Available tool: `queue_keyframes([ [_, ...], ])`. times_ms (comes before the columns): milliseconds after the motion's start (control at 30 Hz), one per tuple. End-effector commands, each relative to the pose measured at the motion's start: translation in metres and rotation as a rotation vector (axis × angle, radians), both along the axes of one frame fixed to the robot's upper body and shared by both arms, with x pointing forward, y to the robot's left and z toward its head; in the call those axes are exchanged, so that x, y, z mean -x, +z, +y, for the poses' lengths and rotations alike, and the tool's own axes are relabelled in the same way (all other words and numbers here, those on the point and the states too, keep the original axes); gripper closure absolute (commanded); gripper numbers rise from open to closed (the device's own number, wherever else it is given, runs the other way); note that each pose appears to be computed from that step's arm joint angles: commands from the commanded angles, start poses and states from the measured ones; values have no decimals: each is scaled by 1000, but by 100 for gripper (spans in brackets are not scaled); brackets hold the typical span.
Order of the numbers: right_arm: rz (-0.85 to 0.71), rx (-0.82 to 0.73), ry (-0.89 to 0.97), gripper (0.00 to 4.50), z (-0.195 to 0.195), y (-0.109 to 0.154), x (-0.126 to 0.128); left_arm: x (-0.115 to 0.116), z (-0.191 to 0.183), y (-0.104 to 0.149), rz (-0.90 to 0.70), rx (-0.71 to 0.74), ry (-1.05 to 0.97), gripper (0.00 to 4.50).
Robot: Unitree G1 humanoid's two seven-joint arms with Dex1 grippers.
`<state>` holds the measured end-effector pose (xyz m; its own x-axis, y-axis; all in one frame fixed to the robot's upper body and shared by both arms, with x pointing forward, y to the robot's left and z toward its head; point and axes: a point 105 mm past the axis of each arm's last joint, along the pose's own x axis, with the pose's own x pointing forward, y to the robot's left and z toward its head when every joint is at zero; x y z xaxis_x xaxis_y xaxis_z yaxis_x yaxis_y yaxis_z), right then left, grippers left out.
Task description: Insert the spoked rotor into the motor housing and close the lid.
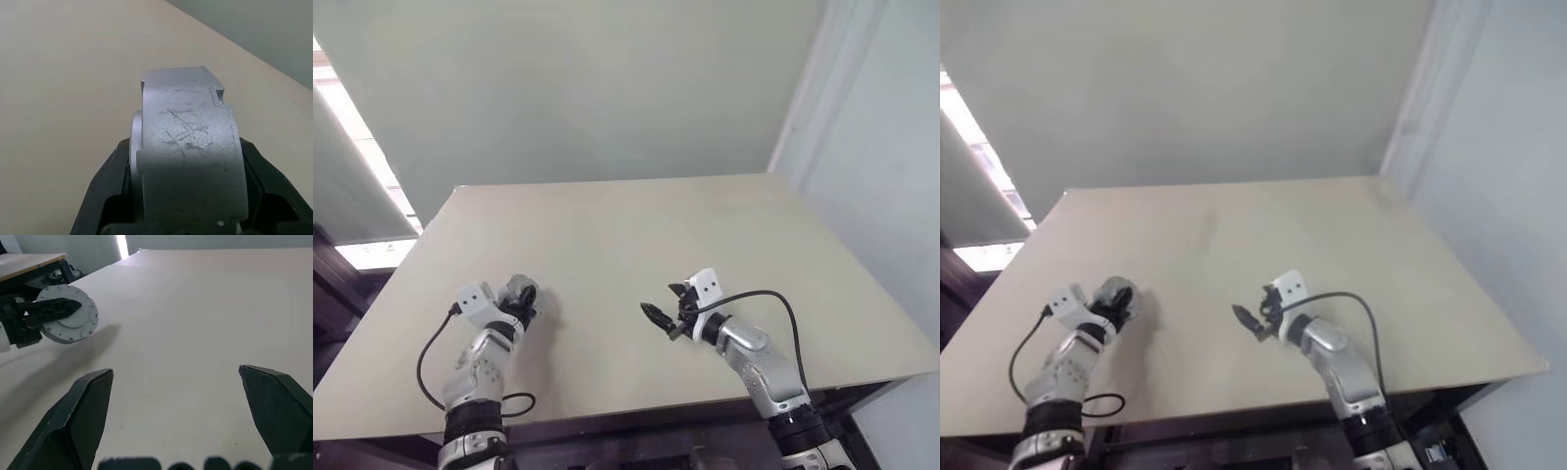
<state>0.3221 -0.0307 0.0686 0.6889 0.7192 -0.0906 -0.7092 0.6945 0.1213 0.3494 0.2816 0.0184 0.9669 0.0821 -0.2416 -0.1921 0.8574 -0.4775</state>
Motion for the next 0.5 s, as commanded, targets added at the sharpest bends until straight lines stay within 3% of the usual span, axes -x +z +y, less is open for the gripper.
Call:
queue_keyframes([
  [33, -68, -4, -21, 0, -4, 17, -3, -8, 6, 17, -65, -45, 14, 245],
  [67, -68, -2, -25, 0, -5, 17, -3, -7, 6, 14, -53, -52, 11, 245],
  [300, -63, 8, -36, 0, -8, 15, -3, 0, 13, 9, -24, -79, 27, 6],
  [400, -61, 11, -36, 0, -7, 14, -3, 5, 21, 13, -4, -176, 39, 2],
  [500, -57, 13, -36, 0, -7, 13, -3, 17, 48, 18, 112, -465, 127, 2],
])
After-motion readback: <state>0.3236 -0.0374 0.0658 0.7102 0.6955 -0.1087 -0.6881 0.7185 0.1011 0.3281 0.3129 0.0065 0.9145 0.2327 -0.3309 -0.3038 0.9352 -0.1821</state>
